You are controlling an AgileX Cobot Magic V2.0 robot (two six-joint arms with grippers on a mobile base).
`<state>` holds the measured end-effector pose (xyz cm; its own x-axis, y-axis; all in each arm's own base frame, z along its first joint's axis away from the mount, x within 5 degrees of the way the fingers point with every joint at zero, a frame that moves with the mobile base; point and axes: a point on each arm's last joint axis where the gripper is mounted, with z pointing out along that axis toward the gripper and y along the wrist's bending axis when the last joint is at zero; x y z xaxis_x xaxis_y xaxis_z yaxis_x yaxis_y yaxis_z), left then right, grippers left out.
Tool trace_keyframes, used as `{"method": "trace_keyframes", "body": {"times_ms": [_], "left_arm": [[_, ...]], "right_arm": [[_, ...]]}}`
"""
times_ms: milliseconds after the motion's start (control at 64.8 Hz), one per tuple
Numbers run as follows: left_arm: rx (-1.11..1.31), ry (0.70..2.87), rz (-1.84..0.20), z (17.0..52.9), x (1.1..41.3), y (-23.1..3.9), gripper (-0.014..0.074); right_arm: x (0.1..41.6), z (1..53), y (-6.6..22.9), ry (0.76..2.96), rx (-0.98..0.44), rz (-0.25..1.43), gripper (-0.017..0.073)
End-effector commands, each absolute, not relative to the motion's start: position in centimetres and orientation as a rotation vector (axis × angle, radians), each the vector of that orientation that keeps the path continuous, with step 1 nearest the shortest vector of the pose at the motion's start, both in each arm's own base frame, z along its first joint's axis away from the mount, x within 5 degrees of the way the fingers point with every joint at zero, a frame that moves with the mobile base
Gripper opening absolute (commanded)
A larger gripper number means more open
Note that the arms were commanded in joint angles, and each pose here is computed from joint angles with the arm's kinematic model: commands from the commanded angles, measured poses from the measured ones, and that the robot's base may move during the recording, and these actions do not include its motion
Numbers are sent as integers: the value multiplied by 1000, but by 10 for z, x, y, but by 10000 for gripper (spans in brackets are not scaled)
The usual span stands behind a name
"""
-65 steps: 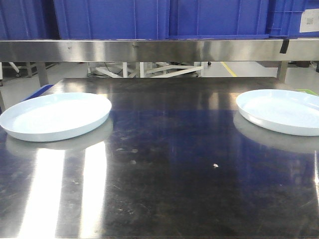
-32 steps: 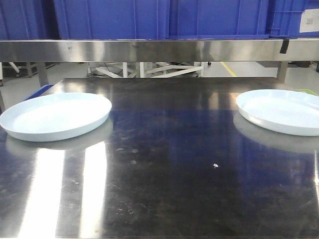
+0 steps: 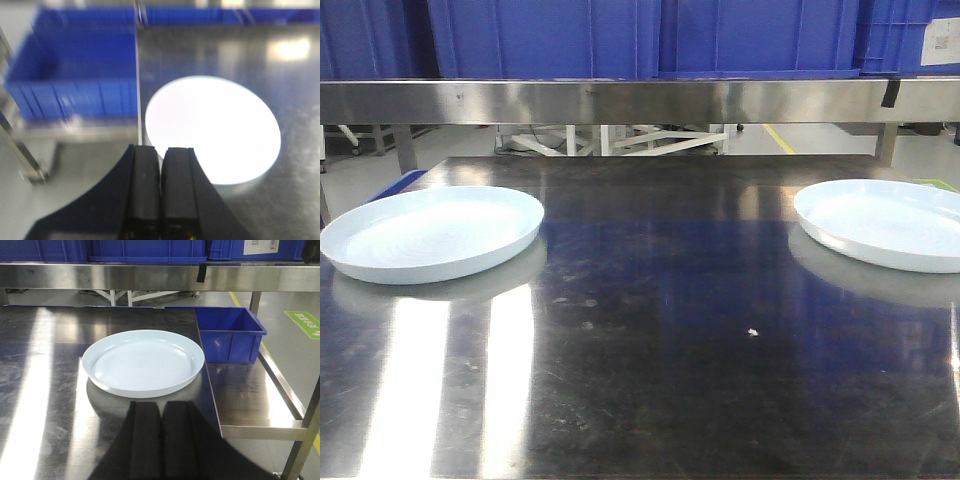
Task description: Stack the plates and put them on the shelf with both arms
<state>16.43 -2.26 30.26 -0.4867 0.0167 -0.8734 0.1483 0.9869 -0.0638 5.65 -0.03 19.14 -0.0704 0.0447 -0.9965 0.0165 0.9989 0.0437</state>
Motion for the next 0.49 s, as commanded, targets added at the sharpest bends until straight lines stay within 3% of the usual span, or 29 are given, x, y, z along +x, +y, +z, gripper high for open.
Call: {"method": "trace_keyframes", "body": {"times_ms": [0,370,478], "left_arm": [[75,2096,-211,314,192,-28,82],[49,2537,-240,284,312,-24,84],[35,2623,-252,276,339,-18,134]], "right_arm": [[55,200,-1,1538,43,15,55],[55,200,-1,1538,43,15,55],[55,200,-1,1538,43,15,55]]}}
